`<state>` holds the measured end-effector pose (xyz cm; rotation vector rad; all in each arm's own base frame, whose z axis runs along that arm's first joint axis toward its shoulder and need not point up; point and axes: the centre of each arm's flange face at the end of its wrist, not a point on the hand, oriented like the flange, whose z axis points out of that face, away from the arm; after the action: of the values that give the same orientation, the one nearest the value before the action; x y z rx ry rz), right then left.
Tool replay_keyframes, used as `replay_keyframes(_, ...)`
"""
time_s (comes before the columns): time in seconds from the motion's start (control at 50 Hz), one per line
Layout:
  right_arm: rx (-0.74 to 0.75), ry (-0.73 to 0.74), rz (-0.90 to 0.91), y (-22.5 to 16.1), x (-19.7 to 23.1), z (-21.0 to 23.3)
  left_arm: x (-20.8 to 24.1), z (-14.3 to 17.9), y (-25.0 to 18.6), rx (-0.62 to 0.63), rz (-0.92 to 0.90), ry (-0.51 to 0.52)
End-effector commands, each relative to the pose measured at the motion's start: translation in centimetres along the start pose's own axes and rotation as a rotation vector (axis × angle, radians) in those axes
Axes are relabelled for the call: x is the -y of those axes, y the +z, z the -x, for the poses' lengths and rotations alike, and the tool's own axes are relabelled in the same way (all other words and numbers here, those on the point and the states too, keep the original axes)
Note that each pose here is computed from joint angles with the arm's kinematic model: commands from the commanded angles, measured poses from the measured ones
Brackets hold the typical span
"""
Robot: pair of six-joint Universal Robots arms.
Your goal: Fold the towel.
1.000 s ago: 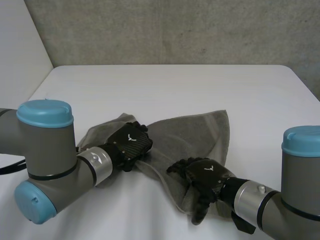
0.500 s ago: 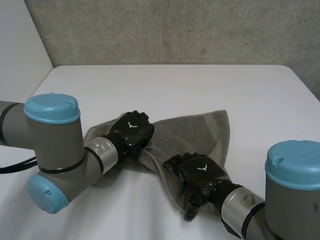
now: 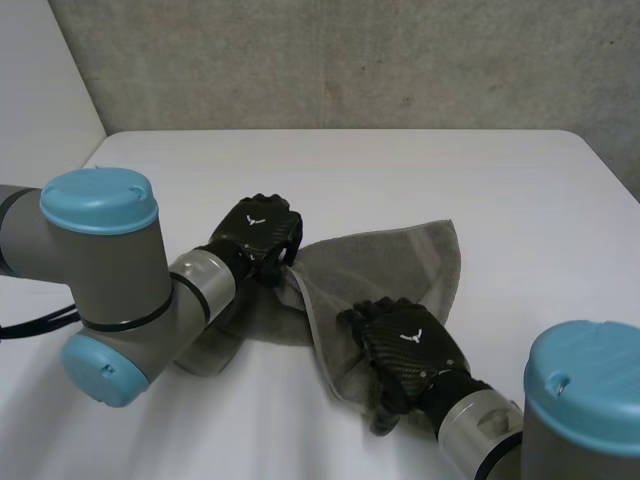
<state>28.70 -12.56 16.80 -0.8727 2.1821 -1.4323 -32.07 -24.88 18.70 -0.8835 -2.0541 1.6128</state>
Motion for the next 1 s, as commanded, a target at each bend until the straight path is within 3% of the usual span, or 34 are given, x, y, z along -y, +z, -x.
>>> replay_keyframes(0.02,-0.004,0.025,-0.022,-0.2,-0.4,1.1,-0.2,-0.5,0.2,-0.003,0.004,-0.047)
replay_keyframes(0.42,-0.011,0.031,0.047,2.2,-2.9,1.6,-0.7,-0.9,0.1,-0.014,0.021,-0.046)
replay_keyframes(0.7,-0.022,-0.064,0.021,4.2,-2.7,-1.6,-0.4,-0.5,0.0,-0.003,0.013,-0.049)
replay_keyframes(0.86,0.047,-0.050,-0.076,5.0,-0.3,-3.3,-0.6,-0.6,-0.1,-0.006,0.024,-0.050)
replay_keyframes(1.0,-0.024,-0.056,-0.202,8.3,4.5,-9.9,-1.1,-0.7,-0.4,-0.007,0.040,-0.054)
